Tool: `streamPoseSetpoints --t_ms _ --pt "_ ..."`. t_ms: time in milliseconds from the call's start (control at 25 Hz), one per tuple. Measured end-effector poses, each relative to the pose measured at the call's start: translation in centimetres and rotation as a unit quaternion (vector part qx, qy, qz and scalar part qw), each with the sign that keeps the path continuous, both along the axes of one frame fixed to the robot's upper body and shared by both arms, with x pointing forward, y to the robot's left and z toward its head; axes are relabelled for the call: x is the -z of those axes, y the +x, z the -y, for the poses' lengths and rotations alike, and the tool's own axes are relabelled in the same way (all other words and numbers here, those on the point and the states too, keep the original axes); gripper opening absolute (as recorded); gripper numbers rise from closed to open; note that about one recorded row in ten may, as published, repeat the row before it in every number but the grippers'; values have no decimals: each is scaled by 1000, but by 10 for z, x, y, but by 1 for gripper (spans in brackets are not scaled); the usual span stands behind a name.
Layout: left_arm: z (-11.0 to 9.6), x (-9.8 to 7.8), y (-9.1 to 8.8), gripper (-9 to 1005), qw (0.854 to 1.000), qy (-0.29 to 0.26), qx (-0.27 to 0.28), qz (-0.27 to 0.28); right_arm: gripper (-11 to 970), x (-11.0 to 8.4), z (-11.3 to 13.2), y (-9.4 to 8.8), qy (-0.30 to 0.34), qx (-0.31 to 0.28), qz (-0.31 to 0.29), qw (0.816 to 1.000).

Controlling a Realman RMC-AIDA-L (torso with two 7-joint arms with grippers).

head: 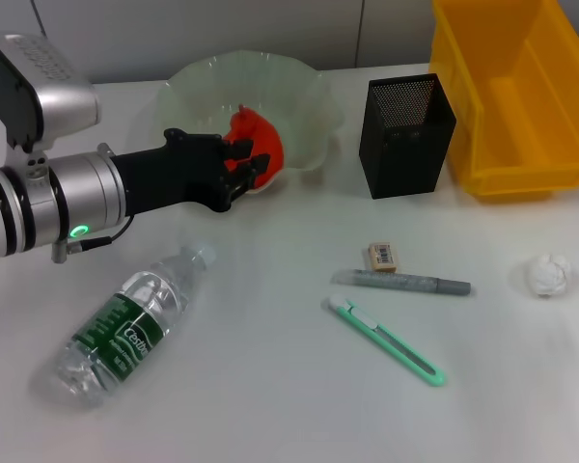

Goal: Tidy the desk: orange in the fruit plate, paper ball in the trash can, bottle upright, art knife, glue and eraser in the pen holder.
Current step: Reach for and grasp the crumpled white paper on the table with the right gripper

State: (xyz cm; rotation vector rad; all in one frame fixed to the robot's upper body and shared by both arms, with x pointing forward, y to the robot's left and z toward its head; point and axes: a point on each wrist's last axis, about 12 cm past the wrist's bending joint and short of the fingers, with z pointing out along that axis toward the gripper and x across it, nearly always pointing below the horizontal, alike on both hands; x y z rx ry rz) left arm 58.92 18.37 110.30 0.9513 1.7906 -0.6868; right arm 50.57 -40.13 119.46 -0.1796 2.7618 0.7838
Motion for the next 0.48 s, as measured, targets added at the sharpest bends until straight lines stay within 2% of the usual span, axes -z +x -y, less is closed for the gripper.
streamPoseSetpoints --t_ms 280,480 --pt "-1 2 -1 254 1000 -5 -4 -6 824 10 1 20 -29 -22 -18 999" --pt "-2 3 -2 254 1000 -14 -8 -5 824 20 -2 35 -71 -36 -17 997"
